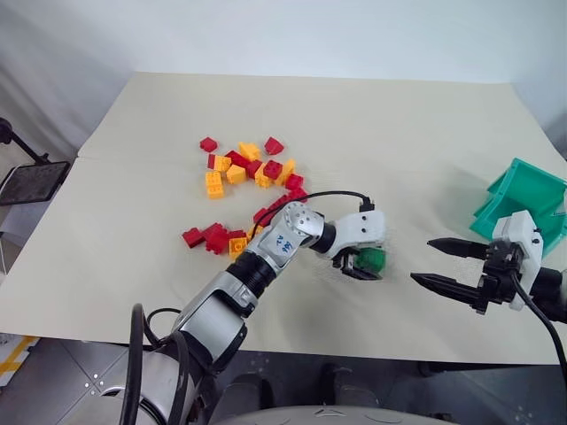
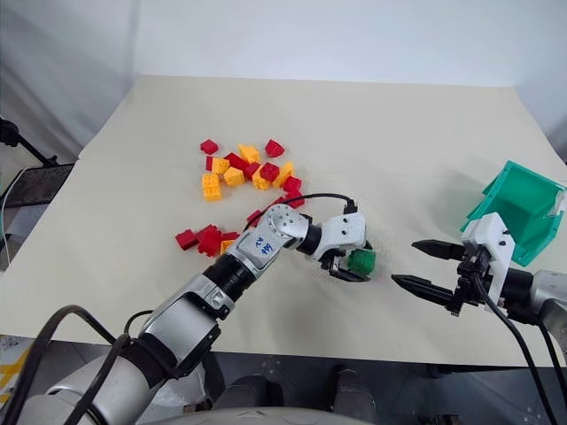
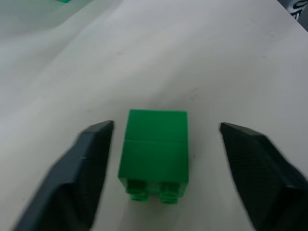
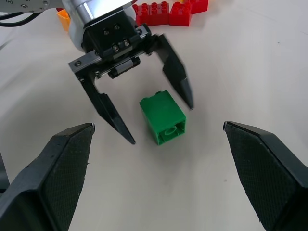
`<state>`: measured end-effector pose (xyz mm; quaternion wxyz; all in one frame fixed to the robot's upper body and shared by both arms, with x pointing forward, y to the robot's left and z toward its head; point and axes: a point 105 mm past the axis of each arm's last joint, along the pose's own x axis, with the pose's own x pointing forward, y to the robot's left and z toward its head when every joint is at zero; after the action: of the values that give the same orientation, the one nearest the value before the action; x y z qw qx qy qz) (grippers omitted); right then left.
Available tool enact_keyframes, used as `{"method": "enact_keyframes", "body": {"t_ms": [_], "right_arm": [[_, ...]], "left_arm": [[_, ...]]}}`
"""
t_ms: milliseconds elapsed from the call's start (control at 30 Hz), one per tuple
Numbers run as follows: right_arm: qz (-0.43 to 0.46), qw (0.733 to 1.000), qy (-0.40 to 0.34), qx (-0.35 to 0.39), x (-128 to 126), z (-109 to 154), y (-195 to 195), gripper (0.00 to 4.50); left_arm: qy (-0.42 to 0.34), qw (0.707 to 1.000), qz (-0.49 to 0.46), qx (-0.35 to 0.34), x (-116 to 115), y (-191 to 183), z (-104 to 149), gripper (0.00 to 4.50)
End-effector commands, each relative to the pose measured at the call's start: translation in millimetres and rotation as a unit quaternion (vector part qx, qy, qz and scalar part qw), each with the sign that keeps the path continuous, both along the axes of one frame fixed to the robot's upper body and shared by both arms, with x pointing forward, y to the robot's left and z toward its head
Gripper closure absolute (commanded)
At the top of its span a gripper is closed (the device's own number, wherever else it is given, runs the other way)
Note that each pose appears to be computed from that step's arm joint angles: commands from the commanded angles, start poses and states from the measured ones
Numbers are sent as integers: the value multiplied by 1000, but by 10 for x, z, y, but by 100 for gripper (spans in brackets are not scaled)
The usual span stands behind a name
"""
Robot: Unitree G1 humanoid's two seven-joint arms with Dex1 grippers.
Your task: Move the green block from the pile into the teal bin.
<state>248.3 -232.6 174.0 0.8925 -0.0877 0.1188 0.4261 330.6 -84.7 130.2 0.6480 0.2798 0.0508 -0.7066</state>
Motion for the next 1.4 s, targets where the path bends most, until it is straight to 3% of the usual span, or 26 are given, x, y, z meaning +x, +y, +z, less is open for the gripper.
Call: {"method": "enact_keyframes", "body": {"t_ms": [33, 233, 333, 467, 600, 733, 833, 1000, 1233, 1400], "right_arm": [[18, 1000, -21, -13, 15, 70, 55, 0], [40, 998, -23, -31, 104, 50, 131, 0], [53, 997, -22, -54, 235, 39, 211, 0], [56, 994, -3, -91, 364, 36, 216, 0], [97, 986, 15, -135, 375, 18, 270, 0], [108, 982, 24, -156, 447, 28, 321, 0], [115, 968, 22, -221, 602, -79, 352, 0], [132, 963, 37, -234, 666, -106, 411, 0], [148, 961, 36, -230, 698, -62, 485, 0], [187, 951, 51, -239, 705, -218, 654, 0]], "left_arm": [[-12, 999, -1, -30, 24, 66, 220, 2], [-5, 996, 24, -85, 49, 411, 521, 2], [22, 986, 52, -158, 20, 842, 783, 2], [46, 974, 66, -209, -92, 1321, 915, 2], [34, 963, 56, -261, -236, 1706, 906, 2], [26, 966, 47, -253, -373, 1955, 792, 2], [13, 971, 49, -232, -592, 2349, 627, 2], [-3, 969, 93, -230, -679, 2673, 538, 2], [-25, 964, 119, -236, -717, 2760, 559, 2], [-37, 960, 121, -252, -708, 2681, 561, 2]]}}
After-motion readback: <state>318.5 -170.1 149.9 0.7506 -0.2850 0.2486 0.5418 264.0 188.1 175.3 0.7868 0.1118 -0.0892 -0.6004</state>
